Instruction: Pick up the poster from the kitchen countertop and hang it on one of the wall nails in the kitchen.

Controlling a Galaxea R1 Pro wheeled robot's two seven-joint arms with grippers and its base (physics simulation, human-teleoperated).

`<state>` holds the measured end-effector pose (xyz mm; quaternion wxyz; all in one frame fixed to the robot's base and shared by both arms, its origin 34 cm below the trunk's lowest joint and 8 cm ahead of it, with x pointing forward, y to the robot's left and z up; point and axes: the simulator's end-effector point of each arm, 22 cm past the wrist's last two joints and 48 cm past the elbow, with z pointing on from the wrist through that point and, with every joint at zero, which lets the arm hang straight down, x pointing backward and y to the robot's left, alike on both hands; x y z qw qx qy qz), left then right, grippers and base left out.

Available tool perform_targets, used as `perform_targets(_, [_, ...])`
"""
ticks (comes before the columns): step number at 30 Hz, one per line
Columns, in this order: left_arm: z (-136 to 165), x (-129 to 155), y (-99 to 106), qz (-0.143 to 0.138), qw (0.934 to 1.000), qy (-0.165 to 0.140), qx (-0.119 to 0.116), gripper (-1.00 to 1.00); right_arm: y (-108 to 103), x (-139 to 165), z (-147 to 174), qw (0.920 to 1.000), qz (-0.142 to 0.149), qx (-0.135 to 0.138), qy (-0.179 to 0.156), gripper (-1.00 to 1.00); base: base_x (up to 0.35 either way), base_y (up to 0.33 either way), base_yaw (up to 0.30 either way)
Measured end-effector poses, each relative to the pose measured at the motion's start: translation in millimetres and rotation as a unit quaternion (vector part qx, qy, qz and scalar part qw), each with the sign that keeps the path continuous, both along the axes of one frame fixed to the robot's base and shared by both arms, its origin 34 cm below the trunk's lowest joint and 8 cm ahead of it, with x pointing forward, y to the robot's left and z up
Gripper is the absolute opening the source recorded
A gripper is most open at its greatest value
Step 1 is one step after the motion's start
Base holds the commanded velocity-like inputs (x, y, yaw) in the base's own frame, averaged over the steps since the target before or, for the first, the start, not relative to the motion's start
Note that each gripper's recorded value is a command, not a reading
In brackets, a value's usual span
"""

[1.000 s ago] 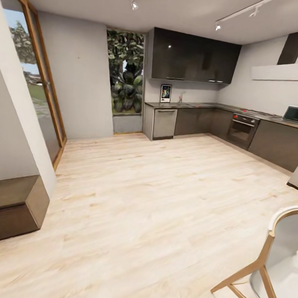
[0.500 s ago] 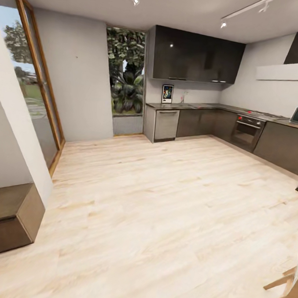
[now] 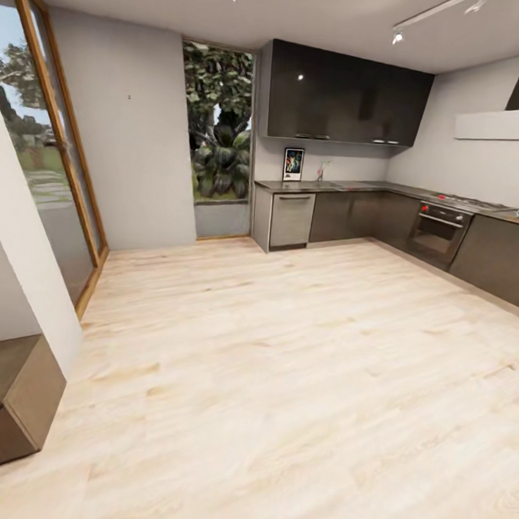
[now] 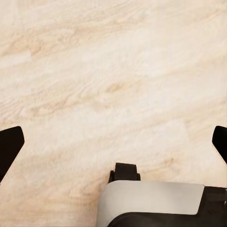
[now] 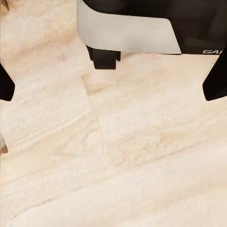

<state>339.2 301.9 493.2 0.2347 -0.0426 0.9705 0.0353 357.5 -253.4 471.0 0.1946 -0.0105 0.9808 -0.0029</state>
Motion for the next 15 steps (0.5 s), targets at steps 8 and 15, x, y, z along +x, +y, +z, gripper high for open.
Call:
perform_targets(8, [0.0,0.0,0.0,0.0,1.0,0.0,0.0,1.0,0.0,0.0,0.0,1.0,0.0,0.0,0.0,1.0,0.339,0.0,0.0])
perform_targets(15, [0.0,0.0,-0.1,0.0,1.0,0.0,0.0,1.0,0.0,0.0,0.0,1.0,0.0,0.0,0.0,1.0,0.34,0.0,0.0])
